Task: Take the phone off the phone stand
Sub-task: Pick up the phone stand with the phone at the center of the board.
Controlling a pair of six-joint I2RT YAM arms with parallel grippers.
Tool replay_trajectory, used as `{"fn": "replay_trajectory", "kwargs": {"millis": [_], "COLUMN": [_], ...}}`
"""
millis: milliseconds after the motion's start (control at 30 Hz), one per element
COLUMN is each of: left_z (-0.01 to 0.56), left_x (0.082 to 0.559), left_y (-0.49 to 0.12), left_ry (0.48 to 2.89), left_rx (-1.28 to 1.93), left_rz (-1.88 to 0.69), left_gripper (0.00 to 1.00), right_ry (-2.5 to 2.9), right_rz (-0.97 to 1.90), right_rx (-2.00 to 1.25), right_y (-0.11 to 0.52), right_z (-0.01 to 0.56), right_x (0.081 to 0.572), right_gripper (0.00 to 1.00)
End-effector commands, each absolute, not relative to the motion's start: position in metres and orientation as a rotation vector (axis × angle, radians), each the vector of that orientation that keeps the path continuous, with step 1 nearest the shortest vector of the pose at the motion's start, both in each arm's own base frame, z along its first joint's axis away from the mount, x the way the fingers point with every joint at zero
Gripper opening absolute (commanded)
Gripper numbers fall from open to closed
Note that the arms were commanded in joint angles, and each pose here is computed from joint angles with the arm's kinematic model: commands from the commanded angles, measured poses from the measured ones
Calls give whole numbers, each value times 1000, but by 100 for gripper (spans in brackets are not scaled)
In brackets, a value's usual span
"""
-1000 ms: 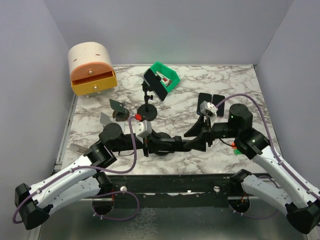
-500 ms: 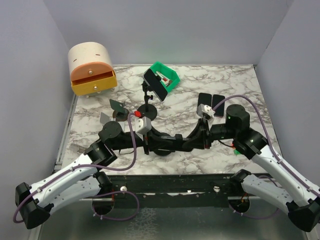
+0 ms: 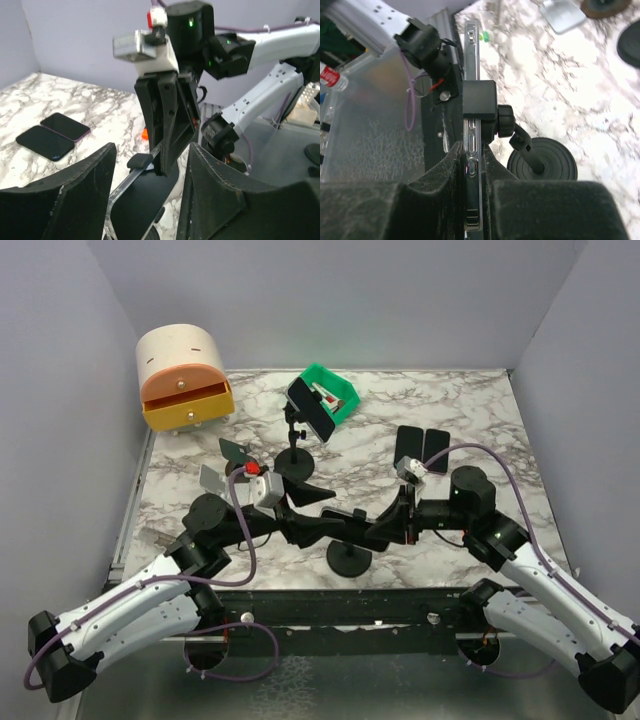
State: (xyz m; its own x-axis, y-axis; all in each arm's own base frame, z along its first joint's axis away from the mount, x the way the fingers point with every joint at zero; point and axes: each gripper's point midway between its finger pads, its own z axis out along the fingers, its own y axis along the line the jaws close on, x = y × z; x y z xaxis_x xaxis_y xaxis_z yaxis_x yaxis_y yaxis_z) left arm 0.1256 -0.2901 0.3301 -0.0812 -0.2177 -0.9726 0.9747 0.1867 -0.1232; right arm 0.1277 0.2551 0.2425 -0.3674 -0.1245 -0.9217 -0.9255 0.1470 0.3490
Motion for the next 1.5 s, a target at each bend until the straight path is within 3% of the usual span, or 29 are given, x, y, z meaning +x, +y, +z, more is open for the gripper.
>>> {"fn": "replay_trajectory", "kwargs": {"millis": [0, 300, 733, 1167, 1467], "left_z": [345, 334, 282, 295, 290], "left_x": [139, 157, 165, 165, 165], "left_y": [-275, -246, -251, -271, -292], "left_ry": [1174, 1213, 1366, 1295, 1316], "left_rx": [689, 434, 209, 233, 309], "left_rz": [-1188, -1149, -1316, -1416, -1453], "left_gripper": [63, 65, 64, 64, 71], "right_ry": [1512, 1455, 1281, 1153, 1135], "right_rz": [1228, 1236, 1295, 1421, 1512], "right_rx": [-899, -716, -434, -332, -275], "right_y": [254, 247, 224, 216, 214], "right_z": [273, 270, 268, 265, 264], "right_x": [147, 154, 154, 143, 137], "right_gripper": [0, 0, 0, 0, 1]}}
